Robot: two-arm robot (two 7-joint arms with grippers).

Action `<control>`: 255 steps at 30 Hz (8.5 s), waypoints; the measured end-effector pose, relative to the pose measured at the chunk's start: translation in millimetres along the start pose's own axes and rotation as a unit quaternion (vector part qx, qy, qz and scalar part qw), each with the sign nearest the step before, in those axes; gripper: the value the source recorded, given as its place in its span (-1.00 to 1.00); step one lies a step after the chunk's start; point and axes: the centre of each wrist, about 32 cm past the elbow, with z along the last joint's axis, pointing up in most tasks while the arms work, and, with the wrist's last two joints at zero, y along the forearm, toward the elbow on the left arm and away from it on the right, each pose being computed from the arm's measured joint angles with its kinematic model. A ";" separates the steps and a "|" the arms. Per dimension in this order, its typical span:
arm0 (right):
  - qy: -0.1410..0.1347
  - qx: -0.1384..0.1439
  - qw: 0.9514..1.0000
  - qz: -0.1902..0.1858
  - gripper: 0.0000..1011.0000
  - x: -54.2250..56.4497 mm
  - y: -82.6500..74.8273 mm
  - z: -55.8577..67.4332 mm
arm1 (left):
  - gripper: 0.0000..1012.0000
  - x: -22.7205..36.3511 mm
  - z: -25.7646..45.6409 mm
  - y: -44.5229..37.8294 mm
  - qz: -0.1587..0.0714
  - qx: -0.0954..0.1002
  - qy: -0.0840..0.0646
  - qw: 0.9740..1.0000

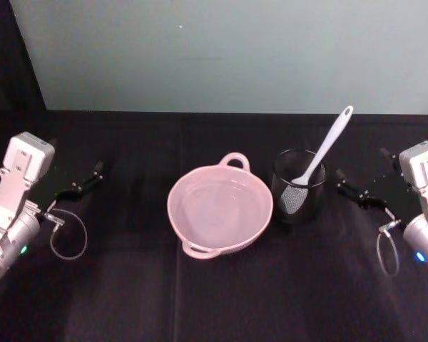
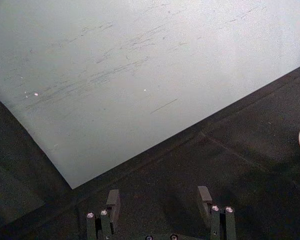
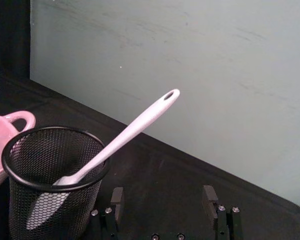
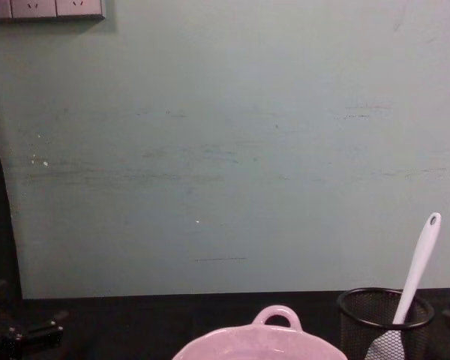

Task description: Use the one hand to pick up the spoon and stir the clear water in the bowl.

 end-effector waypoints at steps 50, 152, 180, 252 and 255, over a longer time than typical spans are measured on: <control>0.434 -0.029 0.892 0.120 0.98 51.8 51.1 28.9 | 1.00 0.0 0.0 0.0 0.000 0.000 0.000 1.000; 0.136 0.094 0.937 0.307 -0.74 8.7 60.2 158.0 | 1.00 0.0 0.0 0.0 0.000 0.000 0.000 1.000; 0.136 0.072 0.930 0.334 -0.74 -39.4 67.9 95.6 | 1.00 0.0 0.0 0.0 0.000 0.000 0.000 1.000; 0.134 0.106 0.942 0.290 -0.75 -26.5 64.4 112.4 | 1.00 0.0 0.0 0.0 0.000 0.000 0.000 1.000; 0.129 0.105 0.941 0.294 -0.75 -33.7 69.8 108.4 | 1.00 0.0 0.0 0.0 0.000 0.000 0.000 1.000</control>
